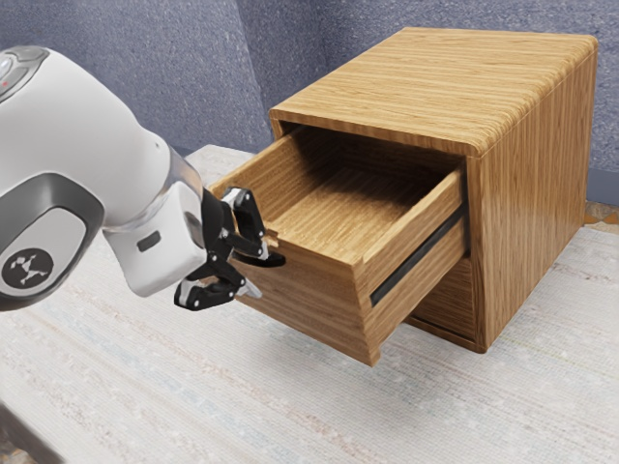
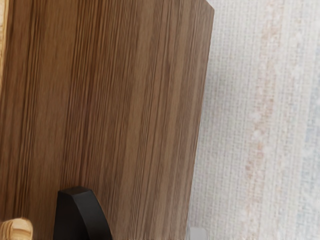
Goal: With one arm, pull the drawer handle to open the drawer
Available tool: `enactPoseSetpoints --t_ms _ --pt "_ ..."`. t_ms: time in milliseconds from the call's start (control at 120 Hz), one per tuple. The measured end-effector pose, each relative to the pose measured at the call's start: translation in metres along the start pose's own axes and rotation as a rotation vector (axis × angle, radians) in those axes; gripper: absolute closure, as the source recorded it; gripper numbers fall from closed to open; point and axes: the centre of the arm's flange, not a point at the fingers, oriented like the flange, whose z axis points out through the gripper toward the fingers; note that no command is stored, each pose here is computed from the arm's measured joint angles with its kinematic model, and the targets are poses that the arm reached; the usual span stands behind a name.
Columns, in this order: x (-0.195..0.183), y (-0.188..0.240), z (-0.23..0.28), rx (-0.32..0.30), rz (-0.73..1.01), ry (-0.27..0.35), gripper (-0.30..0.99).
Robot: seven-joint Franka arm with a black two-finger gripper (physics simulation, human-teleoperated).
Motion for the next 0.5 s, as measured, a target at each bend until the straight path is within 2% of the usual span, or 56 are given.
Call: enactPoseSetpoints --t_ms 242,308,433,500 --pt "0.0 0.022 -0.008 -0.034 -0.044 -0.029 0.47" --pt "-0.002 0.029 -0.011 -0.036 -0.056 -0.043 0.56" --pt "0.003 0.042 -0.02 -0.026 -0.068 -0.08 0.6" --pt "0.009 0.048 -0.026 -0.02 -0.073 -0.107 0.57"
